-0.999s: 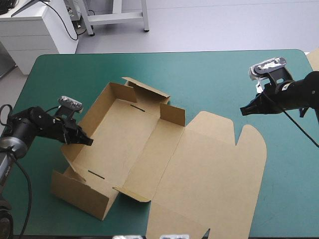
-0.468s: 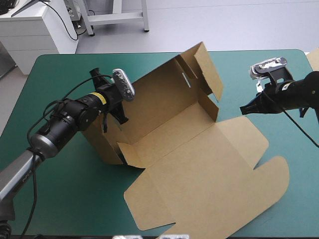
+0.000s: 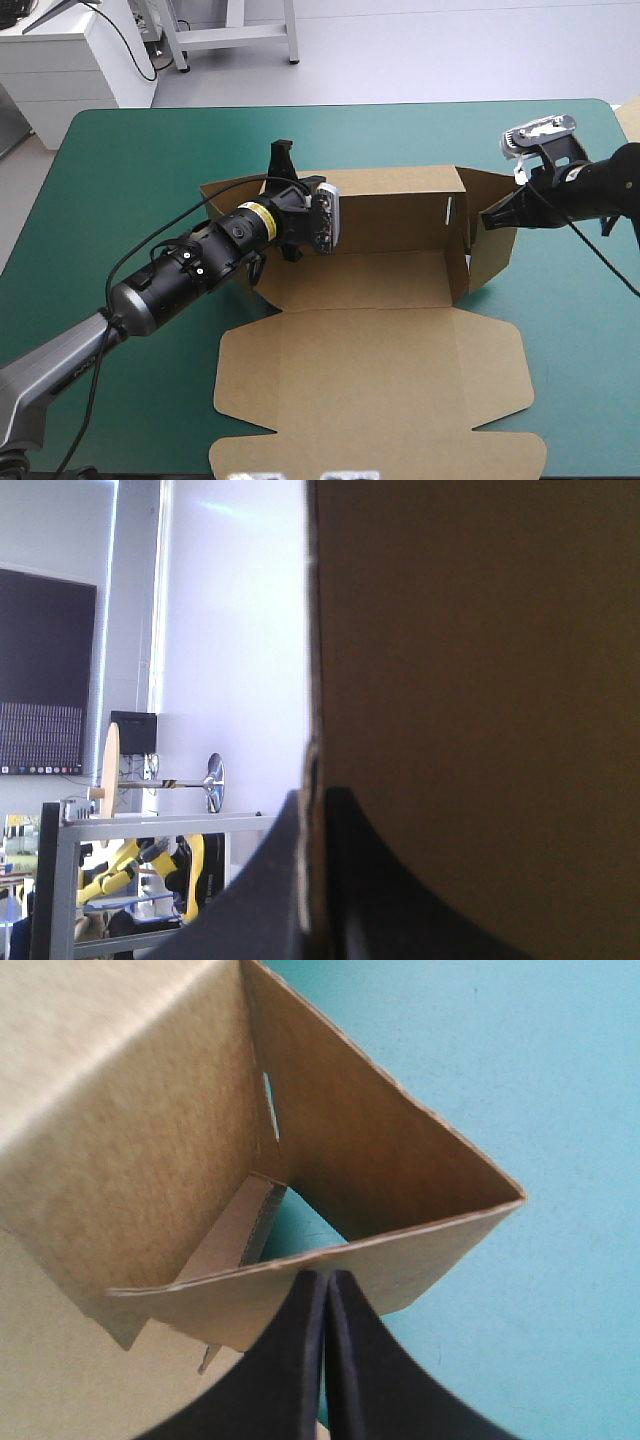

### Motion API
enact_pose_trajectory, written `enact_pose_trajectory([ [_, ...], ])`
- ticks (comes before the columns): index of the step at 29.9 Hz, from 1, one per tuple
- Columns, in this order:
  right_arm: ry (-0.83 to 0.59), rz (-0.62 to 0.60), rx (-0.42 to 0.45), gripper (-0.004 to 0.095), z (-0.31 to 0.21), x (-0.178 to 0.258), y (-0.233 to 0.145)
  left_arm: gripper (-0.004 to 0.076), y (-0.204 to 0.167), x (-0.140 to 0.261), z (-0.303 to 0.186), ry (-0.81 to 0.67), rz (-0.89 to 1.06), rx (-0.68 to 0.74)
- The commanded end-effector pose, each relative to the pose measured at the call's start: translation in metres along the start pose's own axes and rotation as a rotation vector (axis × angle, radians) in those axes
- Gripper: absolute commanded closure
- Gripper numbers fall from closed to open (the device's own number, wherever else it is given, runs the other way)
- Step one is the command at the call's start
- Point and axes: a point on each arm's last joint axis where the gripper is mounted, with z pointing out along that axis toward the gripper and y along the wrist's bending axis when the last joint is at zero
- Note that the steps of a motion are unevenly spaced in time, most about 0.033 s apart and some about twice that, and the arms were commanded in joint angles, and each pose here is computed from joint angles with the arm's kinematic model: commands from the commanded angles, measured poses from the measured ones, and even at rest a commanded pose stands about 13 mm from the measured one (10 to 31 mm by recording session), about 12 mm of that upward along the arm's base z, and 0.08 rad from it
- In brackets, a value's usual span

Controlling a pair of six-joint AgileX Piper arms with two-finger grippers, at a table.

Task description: Fold the box

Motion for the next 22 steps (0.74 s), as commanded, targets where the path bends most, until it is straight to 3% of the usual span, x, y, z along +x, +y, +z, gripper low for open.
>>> enact_pose_trajectory([
  [1,-0.095,0.008,0.017,0.0923,-0.018,-0.006,0.003,0.0731,0.019,-0.015,-0.009,-0.079,0.041,-0.101],
  [11,-0.173,0.053,0.047,0.0923,-0.019,-0.013,0.000,0.0731,-0.002,-0.025,-0.002,0.010,0.071,0.013],
  [22,-0.279,0.089,0.085,0.0923,-0.021,-0.022,-0.005,0.0731,-0.013,-0.034,0.002,0.127,0.097,-0.044],
])
